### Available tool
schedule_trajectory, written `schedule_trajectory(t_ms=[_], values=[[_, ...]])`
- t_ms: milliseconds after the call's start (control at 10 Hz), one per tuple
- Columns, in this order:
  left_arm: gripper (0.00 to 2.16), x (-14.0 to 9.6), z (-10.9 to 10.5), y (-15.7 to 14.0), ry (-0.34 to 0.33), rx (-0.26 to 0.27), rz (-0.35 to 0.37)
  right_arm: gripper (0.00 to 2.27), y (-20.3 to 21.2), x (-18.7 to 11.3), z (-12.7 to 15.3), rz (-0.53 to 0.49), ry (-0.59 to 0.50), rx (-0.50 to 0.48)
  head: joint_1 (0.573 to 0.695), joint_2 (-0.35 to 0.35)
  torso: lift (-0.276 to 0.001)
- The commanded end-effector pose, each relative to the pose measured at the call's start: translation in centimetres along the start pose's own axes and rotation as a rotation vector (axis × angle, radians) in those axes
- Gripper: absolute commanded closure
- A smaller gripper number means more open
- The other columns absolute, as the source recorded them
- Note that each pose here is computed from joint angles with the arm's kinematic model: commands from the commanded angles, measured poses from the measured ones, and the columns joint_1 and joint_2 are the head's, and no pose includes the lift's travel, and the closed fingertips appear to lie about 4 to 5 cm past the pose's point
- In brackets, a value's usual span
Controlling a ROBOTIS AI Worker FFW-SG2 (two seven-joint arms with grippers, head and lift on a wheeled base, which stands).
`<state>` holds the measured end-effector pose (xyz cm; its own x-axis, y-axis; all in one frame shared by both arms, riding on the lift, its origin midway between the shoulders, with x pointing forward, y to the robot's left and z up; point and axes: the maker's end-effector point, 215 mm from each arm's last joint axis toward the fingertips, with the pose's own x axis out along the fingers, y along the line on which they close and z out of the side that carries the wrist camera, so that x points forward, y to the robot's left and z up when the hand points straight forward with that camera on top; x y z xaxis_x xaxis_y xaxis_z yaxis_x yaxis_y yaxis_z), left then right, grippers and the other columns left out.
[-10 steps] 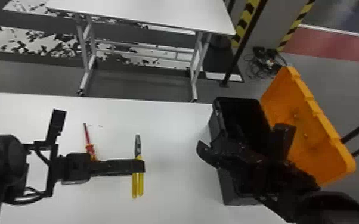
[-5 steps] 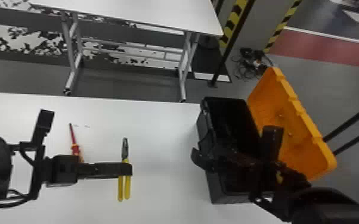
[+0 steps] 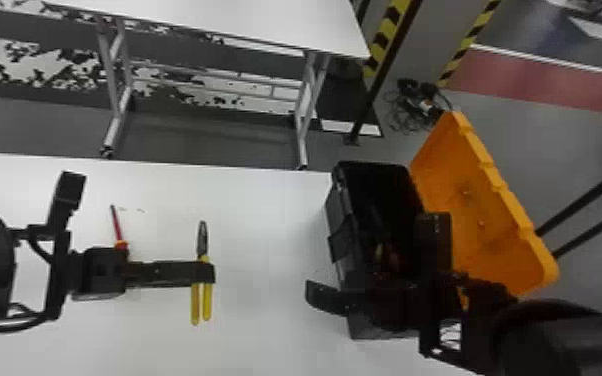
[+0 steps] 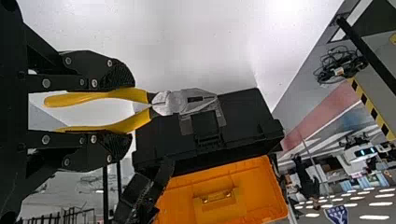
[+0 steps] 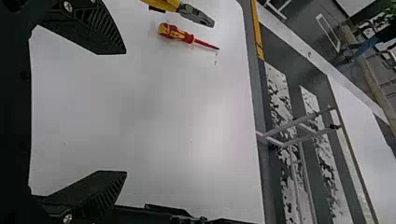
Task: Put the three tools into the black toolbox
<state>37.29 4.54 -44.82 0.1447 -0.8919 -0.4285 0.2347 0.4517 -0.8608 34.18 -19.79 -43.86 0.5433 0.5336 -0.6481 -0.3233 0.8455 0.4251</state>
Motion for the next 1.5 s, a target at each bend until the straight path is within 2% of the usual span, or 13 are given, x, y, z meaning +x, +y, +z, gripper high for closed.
schedule_trajectory(t_ms=[0, 600, 1000, 1200, 1400], values=[[1.86, 0.3, 0.4, 0.2, -0.007, 0.015, -0.005, 0.08, 2.8, -0.3, -2.1, 0.025, 0.093, 0.003, 0.695, -0.246, -0.051], [1.86, 0.4, 0.8, -0.5, -0.021, 0.036, -0.036, 0.08, 7.4, 1.7, -5.8, 0.002, 0.220, -0.045, 0.695, -0.173, -0.051], [1.86, 0.6, 0.9, -1.5, -0.020, 0.050, -0.073, 0.08, 11.8, 2.4, -5.7, -0.052, 0.221, -0.126, 0.695, -0.127, -0.051], [1.86, 0.7, 0.6, -2.1, -0.012, 0.038, -0.095, 0.08, 13.6, 3.1, -5.7, -0.054, 0.216, -0.143, 0.695, -0.089, -0.051], [1.86, 1.3, 0.0, -2.8, 0.011, 0.038, -0.111, 0.08, 13.9, 4.3, -5.1, -0.072, 0.216, -0.162, 0.695, -0.065, -0.051]])
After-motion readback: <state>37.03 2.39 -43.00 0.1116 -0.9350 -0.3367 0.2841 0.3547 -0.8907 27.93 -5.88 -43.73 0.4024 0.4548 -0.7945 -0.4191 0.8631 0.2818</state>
